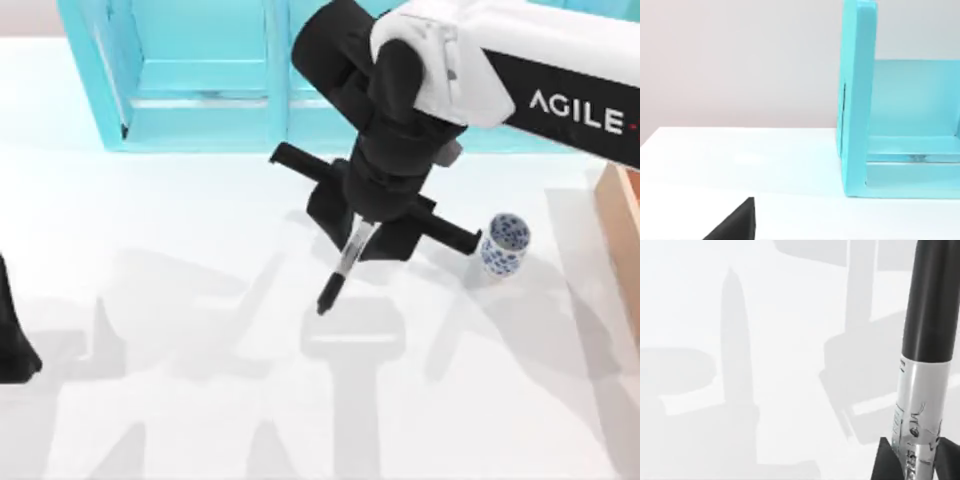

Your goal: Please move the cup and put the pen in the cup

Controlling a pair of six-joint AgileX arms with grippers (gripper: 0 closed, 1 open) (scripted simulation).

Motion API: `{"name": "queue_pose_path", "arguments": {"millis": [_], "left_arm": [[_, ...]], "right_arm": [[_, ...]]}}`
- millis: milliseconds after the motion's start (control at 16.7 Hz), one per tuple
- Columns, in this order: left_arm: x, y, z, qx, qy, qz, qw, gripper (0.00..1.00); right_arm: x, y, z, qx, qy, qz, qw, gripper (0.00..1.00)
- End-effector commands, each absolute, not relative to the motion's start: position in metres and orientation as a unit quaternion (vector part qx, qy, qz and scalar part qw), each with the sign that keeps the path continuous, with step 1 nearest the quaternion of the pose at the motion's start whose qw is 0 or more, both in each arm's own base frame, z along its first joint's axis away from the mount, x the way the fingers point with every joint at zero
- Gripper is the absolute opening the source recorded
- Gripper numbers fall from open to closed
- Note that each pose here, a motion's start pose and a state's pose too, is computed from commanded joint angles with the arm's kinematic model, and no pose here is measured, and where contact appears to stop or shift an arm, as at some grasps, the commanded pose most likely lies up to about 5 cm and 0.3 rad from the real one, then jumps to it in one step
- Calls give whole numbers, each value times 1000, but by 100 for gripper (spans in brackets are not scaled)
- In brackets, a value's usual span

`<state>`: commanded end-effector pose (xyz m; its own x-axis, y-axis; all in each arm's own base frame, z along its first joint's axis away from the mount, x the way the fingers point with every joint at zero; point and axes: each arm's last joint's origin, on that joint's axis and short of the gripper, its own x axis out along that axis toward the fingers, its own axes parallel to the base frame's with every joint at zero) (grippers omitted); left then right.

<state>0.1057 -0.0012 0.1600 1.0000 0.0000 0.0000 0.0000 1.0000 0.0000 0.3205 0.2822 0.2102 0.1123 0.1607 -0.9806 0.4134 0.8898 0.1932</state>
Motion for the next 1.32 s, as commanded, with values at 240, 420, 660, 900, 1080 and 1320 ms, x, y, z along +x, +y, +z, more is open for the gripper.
{"name": "queue_pose_path", "arguments": {"millis": [240, 420, 660, 900, 1080, 1320], "left_arm": [[106, -1, 160, 0, 0, 0, 1000, 100], [106, -1, 160, 0, 0, 0, 1000, 100], [106, -1, 160, 0, 0, 0, 1000, 100], [106, -1, 160, 0, 0, 0, 1000, 100], [106, -1, 160, 0, 0, 0, 1000, 100], [106, -1, 160, 0, 0, 0, 1000, 100]], "right_arm": [[306, 281, 218, 214, 663, -92, 711, 0], [308, 280, 217, 217, 663, -93, 711, 0], [306, 283, 206, 178, 630, -66, 753, 0], [306, 286, 179, 115, 542, -25, 832, 0], [302, 286, 155, 70, 447, 1, 892, 0], [289, 275, 132, 12, 305, 7, 952, 0]]}}
